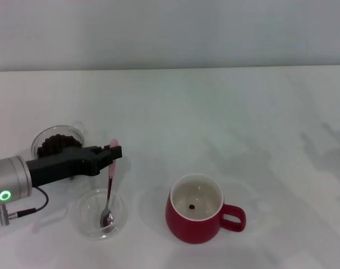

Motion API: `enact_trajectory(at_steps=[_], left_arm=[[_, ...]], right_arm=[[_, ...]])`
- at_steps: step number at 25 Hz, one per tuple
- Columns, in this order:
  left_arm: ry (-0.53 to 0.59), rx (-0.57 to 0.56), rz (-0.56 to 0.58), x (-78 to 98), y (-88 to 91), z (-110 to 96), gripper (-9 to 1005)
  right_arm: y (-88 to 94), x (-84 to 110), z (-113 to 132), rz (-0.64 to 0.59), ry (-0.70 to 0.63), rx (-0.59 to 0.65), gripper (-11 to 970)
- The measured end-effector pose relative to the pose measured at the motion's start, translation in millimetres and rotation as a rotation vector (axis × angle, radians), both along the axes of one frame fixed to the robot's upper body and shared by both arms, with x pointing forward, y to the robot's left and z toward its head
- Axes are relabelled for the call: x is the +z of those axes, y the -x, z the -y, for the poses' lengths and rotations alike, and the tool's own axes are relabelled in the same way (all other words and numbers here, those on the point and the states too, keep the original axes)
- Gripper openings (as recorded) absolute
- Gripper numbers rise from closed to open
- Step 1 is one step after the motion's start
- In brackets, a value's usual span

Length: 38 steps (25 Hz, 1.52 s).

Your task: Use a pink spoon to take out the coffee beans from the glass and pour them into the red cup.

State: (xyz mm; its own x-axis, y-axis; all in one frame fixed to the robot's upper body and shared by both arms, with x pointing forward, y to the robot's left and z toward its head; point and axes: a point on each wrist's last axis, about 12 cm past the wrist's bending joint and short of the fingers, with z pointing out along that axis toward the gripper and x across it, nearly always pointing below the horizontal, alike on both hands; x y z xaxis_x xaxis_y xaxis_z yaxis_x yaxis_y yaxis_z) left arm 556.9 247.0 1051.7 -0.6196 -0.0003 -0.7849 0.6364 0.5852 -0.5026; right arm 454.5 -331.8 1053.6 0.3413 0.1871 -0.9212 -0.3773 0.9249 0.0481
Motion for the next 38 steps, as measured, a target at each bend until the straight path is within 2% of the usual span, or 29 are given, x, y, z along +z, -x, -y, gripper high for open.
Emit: enact_trajectory(at_steps=[15, 18, 31, 38], left_arm=[[-0.001, 0.03, -0.027, -8.4, 7.4, -6.4, 127], [0.0, 0.036, -0.023, -7.4, 6.9, -8.4, 161], [0.003, 0.058, 0.002, -0.4, 1.7, -17.9, 240], [-0.012, 0.099, 0.087, 12.7, -2.2, -34.1, 276]], right_arm=[[2.0, -1.6, 2.0, -0.01, 0.011, -0.006, 666], [0.2, -1.6, 2.2, -0.013, 0.015, -0.008, 665], [-3.4, -1.4, 2.4, -0.02, 0.017, -0.011, 666], [-4.8, -1.4, 2.2, -0.023, 0.017, -0.012, 666]])
